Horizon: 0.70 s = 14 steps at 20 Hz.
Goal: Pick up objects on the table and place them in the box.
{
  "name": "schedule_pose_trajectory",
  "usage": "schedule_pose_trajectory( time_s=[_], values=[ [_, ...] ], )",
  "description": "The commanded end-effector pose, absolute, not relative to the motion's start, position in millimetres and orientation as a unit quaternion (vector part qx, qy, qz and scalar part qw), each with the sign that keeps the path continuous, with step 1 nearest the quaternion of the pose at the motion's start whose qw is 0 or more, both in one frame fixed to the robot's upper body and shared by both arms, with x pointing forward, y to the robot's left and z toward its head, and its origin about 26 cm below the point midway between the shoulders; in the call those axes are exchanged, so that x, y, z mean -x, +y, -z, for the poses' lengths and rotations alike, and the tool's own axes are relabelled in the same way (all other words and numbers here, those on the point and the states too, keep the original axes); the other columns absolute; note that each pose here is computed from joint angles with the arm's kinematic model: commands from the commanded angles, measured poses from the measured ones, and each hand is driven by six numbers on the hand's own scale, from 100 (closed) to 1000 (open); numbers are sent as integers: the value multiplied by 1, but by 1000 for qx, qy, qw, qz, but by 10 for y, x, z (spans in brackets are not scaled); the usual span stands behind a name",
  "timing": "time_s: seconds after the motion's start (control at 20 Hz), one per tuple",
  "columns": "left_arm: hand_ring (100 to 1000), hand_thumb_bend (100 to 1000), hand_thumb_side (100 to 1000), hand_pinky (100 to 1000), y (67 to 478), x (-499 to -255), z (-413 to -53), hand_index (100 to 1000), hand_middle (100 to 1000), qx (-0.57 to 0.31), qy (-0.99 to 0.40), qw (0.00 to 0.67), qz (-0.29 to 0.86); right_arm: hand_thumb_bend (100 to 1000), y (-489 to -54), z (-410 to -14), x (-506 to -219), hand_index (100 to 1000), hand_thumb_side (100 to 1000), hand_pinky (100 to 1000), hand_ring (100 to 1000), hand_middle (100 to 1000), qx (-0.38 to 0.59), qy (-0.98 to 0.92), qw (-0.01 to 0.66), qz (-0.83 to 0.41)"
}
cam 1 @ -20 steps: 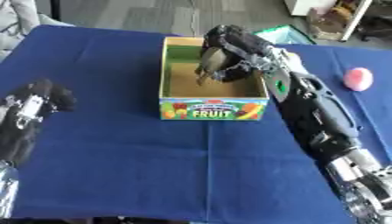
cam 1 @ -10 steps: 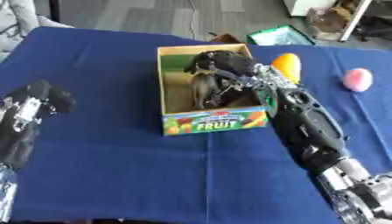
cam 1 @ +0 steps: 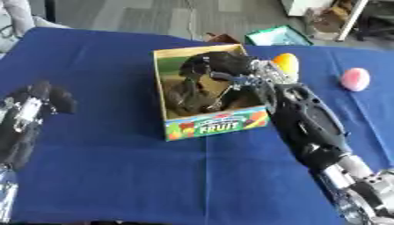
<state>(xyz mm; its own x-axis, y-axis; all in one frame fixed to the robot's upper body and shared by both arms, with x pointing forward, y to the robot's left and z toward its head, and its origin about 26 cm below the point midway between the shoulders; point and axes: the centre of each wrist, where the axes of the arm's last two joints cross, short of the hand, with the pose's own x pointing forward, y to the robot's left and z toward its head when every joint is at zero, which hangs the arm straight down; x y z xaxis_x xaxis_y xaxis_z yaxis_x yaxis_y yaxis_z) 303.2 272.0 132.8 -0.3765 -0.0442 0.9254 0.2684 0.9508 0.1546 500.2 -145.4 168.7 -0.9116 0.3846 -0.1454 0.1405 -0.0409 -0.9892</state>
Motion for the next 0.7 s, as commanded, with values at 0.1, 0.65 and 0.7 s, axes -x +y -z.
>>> schedule_pose_trajectory(
  time_s=[0.1, 0.65, 0.7],
  values=[
    [626, 257, 600, 641, 2749, -3018, -1392, 590, 563, 61, -823, 547, 144, 456, -1568, -2172, -5011, 902, 266, 849, 901, 850, 228, -720, 43, -654],
    [626, 254, 601, 642, 2814, -2996, -1367, 591, 564, 45, -821, 552, 140, 459, -2788, -2330, -5033, 858, 232, 838, 879, 814, 311, -800, 128, -497],
    [626, 253, 601, 642, 2816, -2995, -1368, 591, 564, 44, -821, 552, 140, 459, -2897, -2284, -5035, 855, 231, 839, 880, 812, 318, -801, 150, -485]
  ],
)
